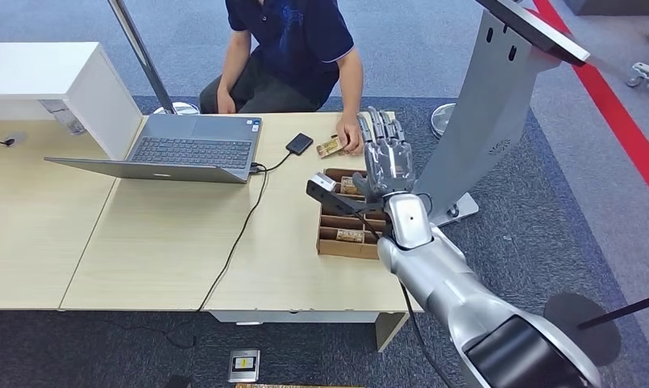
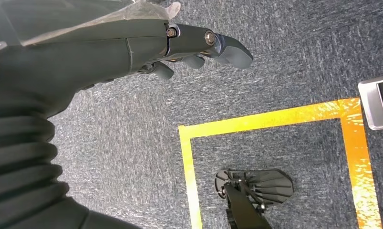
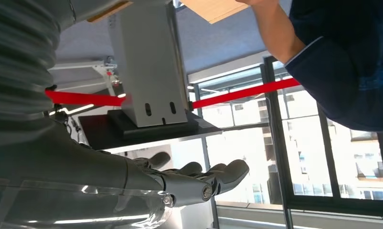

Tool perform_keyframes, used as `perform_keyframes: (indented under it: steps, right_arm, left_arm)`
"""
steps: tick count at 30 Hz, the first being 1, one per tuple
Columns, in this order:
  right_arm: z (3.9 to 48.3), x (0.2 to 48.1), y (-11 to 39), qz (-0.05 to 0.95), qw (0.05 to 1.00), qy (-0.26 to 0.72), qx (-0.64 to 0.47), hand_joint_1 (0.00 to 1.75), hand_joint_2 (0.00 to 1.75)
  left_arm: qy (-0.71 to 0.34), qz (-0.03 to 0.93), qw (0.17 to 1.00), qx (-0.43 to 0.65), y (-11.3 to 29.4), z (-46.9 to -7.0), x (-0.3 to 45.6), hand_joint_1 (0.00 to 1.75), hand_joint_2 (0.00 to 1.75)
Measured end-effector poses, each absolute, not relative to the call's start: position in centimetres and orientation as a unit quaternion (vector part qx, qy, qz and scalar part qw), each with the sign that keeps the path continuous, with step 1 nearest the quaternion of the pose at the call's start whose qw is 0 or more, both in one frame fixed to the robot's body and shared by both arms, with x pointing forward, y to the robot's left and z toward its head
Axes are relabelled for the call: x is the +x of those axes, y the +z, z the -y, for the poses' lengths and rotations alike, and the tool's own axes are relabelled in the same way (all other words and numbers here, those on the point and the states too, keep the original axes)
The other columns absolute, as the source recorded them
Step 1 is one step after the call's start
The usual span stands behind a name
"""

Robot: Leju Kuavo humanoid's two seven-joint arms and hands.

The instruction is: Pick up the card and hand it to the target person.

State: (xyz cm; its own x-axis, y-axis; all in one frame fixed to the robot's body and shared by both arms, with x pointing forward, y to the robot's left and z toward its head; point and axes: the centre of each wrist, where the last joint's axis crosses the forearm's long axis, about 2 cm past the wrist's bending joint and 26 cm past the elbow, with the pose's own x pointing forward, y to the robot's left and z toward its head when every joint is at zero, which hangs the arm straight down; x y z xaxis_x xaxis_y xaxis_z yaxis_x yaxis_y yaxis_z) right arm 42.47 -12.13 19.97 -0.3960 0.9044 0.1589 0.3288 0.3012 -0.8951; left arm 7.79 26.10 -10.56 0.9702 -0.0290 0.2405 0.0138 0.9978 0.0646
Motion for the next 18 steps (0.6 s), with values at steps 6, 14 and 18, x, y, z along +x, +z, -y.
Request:
perform_keyframes:
  steps: [6, 14, 18]
  right_arm:
    - [12.7, 42.8, 20.4, 0.775, 0.457, 0.333, -0.281, 0.00, 1.75]
    - [15.9, 40.4, 17.9, 0.765, 0.620, 0.177, -0.004, 0.00, 1.75]
    - [17.8, 38.4, 16.6, 0.761, 0.628, 0.153, 0.053, 0.00, 1.75]
  left_arm:
    - [-0.007, 0.118, 0.992, 0.038, -10.7, -26.2, 7.2, 0.00, 0.00]
    - [-0.003, 0.108, 0.993, 0.046, -10.9, -26.6, 6.2, 0.00, 0.00]
    - [0.000, 0.106, 0.993, 0.050, -10.9, -26.9, 6.1, 0.00, 0.00]
